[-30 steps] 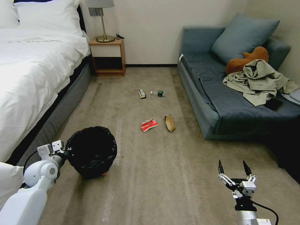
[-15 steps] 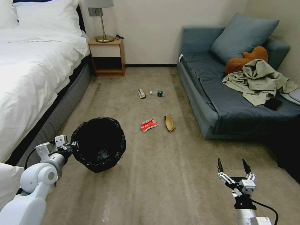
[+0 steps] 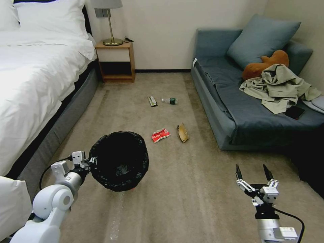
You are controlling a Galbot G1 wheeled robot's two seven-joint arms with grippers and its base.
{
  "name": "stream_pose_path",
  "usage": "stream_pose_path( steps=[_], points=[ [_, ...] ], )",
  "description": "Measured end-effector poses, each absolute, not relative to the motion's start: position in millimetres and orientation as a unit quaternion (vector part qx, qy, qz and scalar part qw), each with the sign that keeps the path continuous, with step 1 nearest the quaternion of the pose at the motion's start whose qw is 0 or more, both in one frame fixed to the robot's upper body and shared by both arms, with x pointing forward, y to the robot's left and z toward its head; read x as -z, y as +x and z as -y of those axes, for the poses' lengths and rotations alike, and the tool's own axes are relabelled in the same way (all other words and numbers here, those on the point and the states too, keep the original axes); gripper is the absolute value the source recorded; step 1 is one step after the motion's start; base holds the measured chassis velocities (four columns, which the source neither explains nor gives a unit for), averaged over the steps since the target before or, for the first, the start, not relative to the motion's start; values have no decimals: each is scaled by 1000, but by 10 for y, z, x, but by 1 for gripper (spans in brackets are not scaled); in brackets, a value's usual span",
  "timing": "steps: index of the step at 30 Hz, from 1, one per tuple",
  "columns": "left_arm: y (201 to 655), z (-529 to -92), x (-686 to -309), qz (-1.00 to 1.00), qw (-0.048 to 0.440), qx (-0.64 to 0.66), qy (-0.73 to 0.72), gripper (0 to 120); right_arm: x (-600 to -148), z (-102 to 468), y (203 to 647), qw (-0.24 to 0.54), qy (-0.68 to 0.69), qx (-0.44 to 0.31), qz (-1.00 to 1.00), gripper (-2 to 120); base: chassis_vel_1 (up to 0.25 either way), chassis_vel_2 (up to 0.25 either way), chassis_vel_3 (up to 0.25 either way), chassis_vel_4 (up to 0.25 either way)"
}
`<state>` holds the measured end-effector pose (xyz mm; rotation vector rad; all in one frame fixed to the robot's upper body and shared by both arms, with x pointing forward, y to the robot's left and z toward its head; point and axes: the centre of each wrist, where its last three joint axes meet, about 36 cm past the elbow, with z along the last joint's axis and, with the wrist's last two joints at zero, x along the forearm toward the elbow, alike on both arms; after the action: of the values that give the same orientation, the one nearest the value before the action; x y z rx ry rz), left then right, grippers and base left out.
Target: Pick up the trash bin, then pick up the garbage on the floor and place it into the trash bin.
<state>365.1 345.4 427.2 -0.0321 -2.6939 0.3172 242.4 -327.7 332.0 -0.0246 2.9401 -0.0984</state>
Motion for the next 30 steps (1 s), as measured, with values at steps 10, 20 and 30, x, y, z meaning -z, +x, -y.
stream_pose_path(
  steps=[10,20,30],
  points=[
    [3601,-3434,-4304,973,197,-122,-11,3,-3375,3205,2352,74,-43,27,-996,100,0,0,0,0],
    [3618,-3509,-4408,976,182,-122,-6,3,-3365,3213,2327,64,-62,40,-995,100,0,0,0,0],
    [3625,-3537,-4423,977,173,-125,-3,3,-3361,3233,2320,57,-66,49,-995,100,0,0,0,0]
  ],
)
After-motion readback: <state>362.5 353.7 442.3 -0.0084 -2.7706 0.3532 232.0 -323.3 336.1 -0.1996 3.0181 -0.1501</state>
